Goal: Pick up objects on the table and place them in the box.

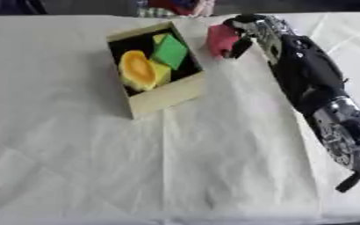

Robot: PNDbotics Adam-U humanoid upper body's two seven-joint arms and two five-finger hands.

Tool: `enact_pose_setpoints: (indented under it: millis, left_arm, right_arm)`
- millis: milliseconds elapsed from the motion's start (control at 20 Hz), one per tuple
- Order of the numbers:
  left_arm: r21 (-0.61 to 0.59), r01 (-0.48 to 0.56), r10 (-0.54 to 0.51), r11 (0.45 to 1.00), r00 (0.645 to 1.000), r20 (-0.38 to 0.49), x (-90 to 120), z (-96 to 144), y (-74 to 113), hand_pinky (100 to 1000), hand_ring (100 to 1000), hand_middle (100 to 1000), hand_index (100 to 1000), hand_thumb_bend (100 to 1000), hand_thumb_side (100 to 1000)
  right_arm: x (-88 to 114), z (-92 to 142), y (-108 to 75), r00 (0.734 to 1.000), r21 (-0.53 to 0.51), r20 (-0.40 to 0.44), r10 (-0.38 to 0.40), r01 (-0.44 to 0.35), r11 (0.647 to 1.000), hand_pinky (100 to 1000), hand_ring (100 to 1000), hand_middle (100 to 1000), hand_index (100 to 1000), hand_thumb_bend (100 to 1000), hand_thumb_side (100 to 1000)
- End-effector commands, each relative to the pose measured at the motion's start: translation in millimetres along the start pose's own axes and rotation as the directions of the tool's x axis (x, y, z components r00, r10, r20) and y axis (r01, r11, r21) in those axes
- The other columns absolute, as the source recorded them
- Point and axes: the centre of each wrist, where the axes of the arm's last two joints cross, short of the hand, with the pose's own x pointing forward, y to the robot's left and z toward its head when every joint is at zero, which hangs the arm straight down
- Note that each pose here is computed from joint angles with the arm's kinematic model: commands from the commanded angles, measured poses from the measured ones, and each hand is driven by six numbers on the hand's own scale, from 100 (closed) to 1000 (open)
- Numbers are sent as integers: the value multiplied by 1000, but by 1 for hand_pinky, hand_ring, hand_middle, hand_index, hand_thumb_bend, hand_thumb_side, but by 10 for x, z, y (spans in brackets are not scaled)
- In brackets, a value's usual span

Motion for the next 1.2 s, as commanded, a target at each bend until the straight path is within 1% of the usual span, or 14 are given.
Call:
enact_pose_setpoints:
  millis: [50,200,350,500,600,650,750,850,900,950,1000,1050,1100,1200]
  left_arm:
    - [3,27,-27,1000,999,24,82,-8,73,850,673,668,835,442,628]
    - [6,28,-28,1000,999,16,68,7,75,850,673,668,835,442,628]
    - [14,30,-30,999,1000,1,40,38,82,851,672,668,834,442,628]
    - [23,33,-33,999,999,-14,15,67,89,851,672,668,834,443,629]
    - [24,35,-34,999,999,-19,6,76,88,852,672,668,834,443,629]
    - [24,35,-35,999,999,-21,3,80,86,852,672,668,834,444,629]
    - [25,36,-35,999,999,-26,-6,90,83,852,672,667,834,444,630]
    - [25,36,-35,999,999,-29,-13,97,79,852,672,667,834,446,630]
    - [24,36,-35,999,999,-31,-16,100,77,852,672,667,834,445,630]
    - [24,36,-35,999,999,-32,-18,103,76,852,672,667,834,446,630]
    - [24,37,-36,999,999,-34,-20,106,76,852,672,667,834,446,630]
    - [25,37,-36,999,999,-36,-23,110,75,853,672,667,834,447,630]
    - [25,38,-37,999,999,-38,-26,114,74,853,672,667,834,447,630]
    - [25,38,-36,999,998,-41,-34,123,73,853,671,667,834,447,630]
  right_arm:
    - [-35,40,-168,1000,-165,0,-10,10,986,765,655,528,599,135,142]
    - [-51,93,-330,998,-270,42,-44,54,961,766,648,514,587,127,142]
    - [-63,203,-613,991,-375,112,-69,106,921,769,642,503,576,125,147]
    - [29,333,-866,974,-432,224,-27,124,893,773,649,511,584,128,162]
    - [155,424,-997,948,-438,317,27,121,891,779,658,520,595,127,173]
    - [230,464,-1044,931,-433,362,52,118,893,781,664,527,601,127,183]
    - [425,536,-1098,878,-402,465,111,98,910,785,676,541,615,125,197]
    - [624,594,-1102,811,-345,565,152,65,936,791,689,560,632,118,217]
    - [727,618,-1084,772,-306,614,165,41,951,793,693,567,638,117,224]
    - [814,639,-1058,737,-267,654,172,12,964,798,709,584,658,231,244]
    - [896,658,-1028,705,-227,687,179,-26,973,801,715,594,664,128,252]
    - [965,672,-993,678,-190,712,183,-64,980,805,727,608,679,214,262]
    - [1024,678,-949,655,-150,733,182,-104,983,807,734,619,689,143,288]
    - [1116,674,-851,623,-77,762,177,-184,980,815,753,653,721,170,334]
